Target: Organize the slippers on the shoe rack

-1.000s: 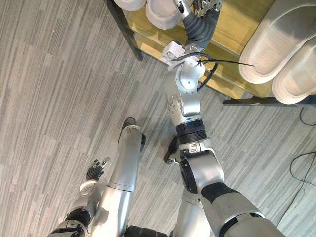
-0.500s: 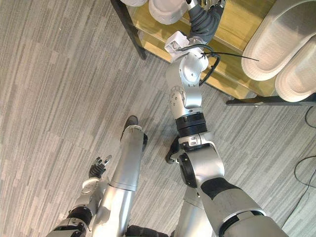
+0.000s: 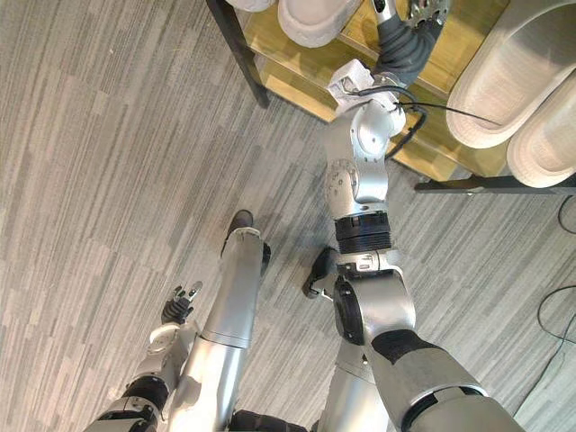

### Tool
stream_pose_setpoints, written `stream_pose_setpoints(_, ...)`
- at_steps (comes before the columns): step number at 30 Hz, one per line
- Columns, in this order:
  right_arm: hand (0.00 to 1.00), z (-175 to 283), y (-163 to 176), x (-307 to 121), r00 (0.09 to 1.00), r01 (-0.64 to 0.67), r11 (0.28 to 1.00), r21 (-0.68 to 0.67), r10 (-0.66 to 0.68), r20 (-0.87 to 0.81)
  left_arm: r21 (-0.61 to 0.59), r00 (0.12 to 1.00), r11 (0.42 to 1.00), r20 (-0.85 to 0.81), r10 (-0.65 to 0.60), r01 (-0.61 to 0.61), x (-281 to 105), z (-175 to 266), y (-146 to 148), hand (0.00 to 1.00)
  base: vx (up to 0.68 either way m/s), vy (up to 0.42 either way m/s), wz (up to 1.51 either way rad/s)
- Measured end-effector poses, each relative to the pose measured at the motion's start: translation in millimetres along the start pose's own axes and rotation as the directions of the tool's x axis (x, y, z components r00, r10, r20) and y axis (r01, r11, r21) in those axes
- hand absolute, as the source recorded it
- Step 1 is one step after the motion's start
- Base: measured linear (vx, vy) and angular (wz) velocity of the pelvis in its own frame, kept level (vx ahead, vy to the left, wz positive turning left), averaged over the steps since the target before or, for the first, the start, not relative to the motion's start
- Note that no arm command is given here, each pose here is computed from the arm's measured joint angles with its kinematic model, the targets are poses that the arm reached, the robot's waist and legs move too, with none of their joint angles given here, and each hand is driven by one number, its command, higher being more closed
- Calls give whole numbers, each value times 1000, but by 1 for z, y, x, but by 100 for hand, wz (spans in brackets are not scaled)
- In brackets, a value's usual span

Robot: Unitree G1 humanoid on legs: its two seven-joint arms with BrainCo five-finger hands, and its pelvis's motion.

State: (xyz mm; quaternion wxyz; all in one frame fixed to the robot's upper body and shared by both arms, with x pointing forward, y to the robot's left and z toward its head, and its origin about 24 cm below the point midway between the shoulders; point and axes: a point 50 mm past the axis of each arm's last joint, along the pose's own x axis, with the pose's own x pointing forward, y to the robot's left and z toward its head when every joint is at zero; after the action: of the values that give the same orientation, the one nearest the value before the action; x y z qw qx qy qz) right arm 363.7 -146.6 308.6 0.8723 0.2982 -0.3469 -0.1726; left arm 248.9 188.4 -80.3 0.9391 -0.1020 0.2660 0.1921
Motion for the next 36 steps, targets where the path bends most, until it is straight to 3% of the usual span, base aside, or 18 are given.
stream_pose_setpoints(10, 0, 6, -15, -10, 996, 40, 983, -177, -26, 81, -9, 1000, 1000, 3, -2, 2, 0, 1, 0, 0, -6, 16, -3)
stream_pose_setpoints(20, 0, -4, -23, -81, 974, -146, 920, -364, 197, 108, 27, 1000, 999, 5, -30, 30, -4, -3, 6, 0, -4, 32, -4)
stream_pose_setpoints(25, 0, -31, -55, -126, 967, -252, 870, -423, 238, -87, 24, 998, 998, -41, 51, -51, -15, -25, 35, 0, 75, 18, 0)
stream_pose_setpoints(30, 0, -48, -101, -170, 939, -314, 815, -487, 192, -285, 87, 980, 989, -143, 135, -124, -36, -61, 70, 0, 154, 18, -6)
stream_pose_setpoints(36, 0, -50, -178, -226, 861, -354, 727, -588, 7, -509, 210, 958, 973, -244, 149, -98, -64, -95, 98, 0, 194, 91, -2)
